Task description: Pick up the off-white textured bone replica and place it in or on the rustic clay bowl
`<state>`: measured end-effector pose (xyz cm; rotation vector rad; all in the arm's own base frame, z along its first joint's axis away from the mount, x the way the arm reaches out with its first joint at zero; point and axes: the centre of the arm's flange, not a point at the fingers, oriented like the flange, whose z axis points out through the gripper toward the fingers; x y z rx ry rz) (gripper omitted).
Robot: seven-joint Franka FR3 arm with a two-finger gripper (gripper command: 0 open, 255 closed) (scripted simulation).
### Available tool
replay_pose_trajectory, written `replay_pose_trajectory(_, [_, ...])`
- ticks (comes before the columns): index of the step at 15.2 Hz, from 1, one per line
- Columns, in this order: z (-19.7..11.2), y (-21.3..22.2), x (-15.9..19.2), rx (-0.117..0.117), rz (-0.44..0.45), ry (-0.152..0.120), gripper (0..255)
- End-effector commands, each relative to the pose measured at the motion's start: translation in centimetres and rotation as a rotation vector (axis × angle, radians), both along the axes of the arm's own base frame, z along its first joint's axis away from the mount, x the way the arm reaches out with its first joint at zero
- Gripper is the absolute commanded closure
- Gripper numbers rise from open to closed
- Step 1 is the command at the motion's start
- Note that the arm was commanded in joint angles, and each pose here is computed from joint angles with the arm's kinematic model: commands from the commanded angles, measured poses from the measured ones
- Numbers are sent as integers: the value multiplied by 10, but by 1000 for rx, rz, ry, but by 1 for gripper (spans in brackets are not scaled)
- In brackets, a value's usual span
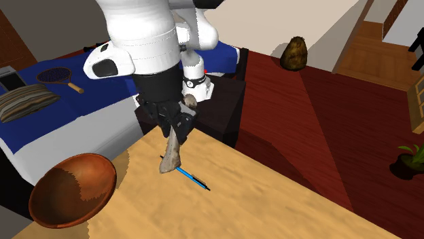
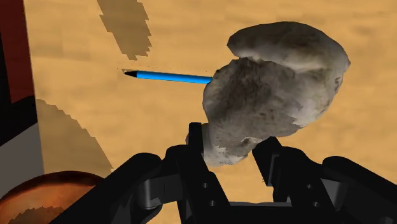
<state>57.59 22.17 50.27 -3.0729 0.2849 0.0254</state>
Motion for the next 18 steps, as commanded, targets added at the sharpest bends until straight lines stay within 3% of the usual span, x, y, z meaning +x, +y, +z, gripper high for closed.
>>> replay_pose_trajectory(1, [1, -20, 13, 0, 0, 0, 255])
replay_pose_trajectory(18, [4, -198, 135, 0, 0, 0, 255])
